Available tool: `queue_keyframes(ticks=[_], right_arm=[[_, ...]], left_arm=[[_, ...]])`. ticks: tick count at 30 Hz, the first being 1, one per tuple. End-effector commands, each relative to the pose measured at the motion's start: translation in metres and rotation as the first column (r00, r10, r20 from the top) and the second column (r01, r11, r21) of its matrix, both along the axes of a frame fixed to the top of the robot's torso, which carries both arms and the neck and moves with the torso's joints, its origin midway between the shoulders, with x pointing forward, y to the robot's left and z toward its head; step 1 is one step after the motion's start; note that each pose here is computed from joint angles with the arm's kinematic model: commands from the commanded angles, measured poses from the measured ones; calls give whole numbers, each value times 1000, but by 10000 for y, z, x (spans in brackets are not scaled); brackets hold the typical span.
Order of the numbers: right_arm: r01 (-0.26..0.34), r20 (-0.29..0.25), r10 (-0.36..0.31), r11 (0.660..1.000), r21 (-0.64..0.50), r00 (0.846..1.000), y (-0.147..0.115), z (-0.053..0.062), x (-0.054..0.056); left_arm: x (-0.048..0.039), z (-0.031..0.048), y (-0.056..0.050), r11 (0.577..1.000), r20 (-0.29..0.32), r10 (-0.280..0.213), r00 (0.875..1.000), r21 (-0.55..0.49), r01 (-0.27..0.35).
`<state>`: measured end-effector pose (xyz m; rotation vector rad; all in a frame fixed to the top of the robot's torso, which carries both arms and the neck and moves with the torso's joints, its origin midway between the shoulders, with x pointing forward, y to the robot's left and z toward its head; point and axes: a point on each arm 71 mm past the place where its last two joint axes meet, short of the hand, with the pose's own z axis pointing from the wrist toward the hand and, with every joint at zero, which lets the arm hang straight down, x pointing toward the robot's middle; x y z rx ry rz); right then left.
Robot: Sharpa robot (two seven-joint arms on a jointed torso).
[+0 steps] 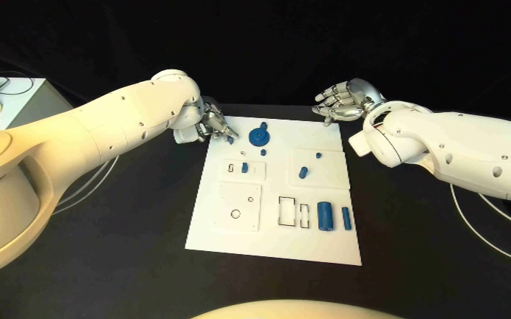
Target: Assemble the parts on the task board
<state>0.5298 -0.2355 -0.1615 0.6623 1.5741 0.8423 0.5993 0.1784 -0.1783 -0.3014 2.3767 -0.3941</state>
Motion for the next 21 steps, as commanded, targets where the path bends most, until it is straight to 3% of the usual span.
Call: queue_keyframes(ticks=[1,21], right_arm=[[-14,9,14,1000,0,1000,18,10,-3],[-12,7,12,1000,-1,1000,14,8,4]], left_arm=[[-19,-15,-48,1000,-22,-24,999,-11,24],[-29,-22,-20,999,-28,-2,1000,-43,1]])
